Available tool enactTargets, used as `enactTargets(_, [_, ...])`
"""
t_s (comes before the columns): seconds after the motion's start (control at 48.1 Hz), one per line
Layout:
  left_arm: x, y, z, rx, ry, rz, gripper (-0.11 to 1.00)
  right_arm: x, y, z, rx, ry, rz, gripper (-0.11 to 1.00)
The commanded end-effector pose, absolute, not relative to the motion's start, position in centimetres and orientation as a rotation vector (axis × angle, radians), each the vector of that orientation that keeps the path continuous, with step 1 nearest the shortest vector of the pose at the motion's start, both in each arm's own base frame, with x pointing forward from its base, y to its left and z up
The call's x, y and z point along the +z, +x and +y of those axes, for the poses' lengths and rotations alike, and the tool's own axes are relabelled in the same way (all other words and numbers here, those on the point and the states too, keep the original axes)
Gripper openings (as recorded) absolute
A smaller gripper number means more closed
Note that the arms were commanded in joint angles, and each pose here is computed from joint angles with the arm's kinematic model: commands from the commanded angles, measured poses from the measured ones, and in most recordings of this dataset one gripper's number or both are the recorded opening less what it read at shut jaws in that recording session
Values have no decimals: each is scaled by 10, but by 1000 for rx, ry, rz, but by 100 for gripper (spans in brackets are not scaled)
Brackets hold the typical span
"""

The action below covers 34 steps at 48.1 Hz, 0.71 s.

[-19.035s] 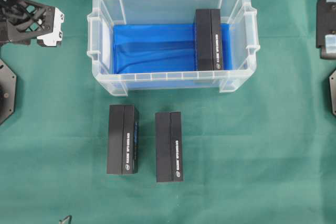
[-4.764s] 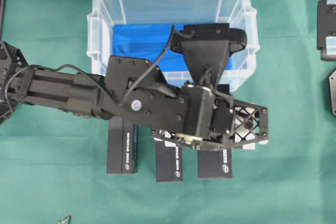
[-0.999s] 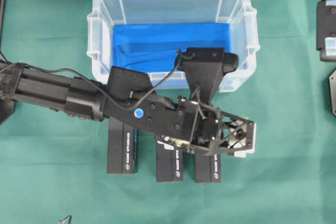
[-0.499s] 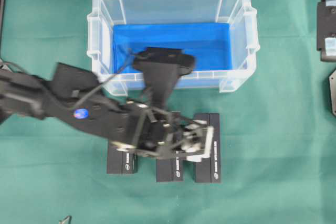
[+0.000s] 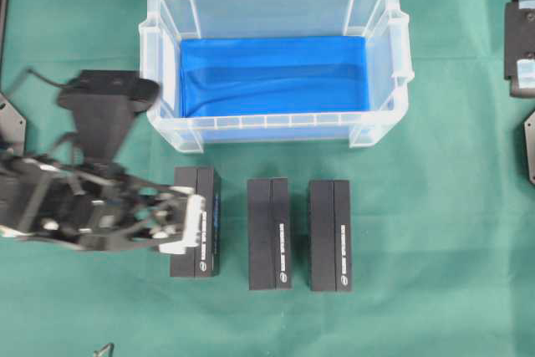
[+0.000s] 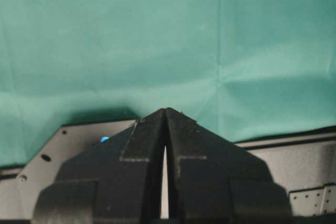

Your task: Take the box out of the case with the left arm.

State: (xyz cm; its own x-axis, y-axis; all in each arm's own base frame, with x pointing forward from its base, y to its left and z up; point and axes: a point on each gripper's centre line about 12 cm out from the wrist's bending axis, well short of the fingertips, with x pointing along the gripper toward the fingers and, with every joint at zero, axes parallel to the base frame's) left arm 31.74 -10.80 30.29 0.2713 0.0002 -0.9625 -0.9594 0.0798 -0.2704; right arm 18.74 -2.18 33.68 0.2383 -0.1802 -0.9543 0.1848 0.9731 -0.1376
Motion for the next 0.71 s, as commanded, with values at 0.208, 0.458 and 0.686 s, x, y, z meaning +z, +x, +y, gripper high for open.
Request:
enactTargets(0.208, [307, 273, -103, 901, -1251, 1036, 77, 337, 185, -22, -257, 4, 1326, 0])
enactTargets(0.458, [300, 248, -99, 892, -1234, 1051, 77, 333, 181, -22, -259, 2, 1357, 0])
enactTargets(0.686, [298, 231, -97, 880, -1221, 1063, 77, 333, 181, -22, -260, 2, 1359, 0])
